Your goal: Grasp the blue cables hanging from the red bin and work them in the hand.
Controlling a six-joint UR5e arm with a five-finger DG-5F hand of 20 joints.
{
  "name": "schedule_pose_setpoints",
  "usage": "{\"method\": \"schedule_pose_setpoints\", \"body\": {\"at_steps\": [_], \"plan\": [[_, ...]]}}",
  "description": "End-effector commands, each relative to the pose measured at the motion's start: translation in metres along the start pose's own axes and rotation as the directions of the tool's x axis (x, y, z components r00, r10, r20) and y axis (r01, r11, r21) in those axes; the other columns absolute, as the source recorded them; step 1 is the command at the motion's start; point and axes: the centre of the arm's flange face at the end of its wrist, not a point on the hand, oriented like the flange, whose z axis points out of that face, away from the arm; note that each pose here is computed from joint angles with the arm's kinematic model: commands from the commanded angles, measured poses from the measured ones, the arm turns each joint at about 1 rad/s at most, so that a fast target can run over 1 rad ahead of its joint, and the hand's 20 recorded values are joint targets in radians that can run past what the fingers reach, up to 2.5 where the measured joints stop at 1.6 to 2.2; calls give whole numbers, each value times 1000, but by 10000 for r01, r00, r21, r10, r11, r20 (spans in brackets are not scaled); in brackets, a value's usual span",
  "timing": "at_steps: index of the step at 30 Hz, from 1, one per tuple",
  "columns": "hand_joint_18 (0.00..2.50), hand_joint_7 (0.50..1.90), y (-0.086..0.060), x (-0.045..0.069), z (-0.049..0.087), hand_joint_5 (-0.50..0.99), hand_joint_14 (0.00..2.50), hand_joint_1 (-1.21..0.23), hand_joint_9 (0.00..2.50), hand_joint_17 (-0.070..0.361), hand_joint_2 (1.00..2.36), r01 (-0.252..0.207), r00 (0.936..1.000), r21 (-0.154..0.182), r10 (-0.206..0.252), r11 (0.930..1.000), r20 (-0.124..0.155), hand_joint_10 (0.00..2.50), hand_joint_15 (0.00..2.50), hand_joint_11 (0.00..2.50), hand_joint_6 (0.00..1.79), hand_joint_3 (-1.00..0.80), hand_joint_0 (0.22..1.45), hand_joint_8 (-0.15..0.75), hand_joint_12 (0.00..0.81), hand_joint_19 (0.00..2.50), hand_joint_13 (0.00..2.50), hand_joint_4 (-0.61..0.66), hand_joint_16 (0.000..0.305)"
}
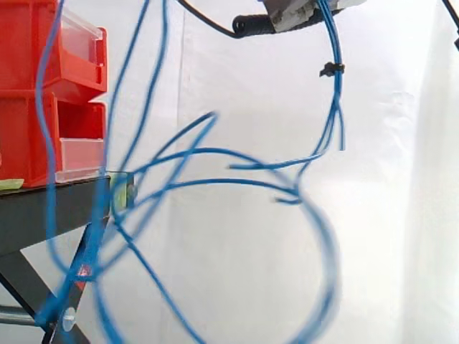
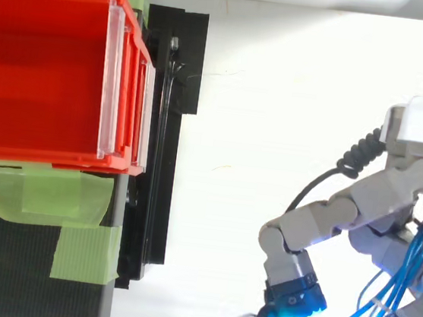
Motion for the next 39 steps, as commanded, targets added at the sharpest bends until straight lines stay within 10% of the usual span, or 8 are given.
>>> {"method": "schedule_pose_setpoints", "body": {"at_steps": [1, 39], "plan": [[2425, 1632, 0, 0, 0, 731, 2500, -722, 1913, 157, 1021, -2340, 9722, -8, 2340, 9722, -3, 2500, 2079, 2500, 1, -479, 892, 510, 704, 764, 2067, 249, 209], [2425, 1645, -1, 0, 0, 727, 2500, -717, 1913, 157, 1021, -2332, 9724, 21, 2332, 9724, 3, 2500, 2079, 2500, 1, -493, 894, 510, 704, 764, 2067, 241, 209]]}}
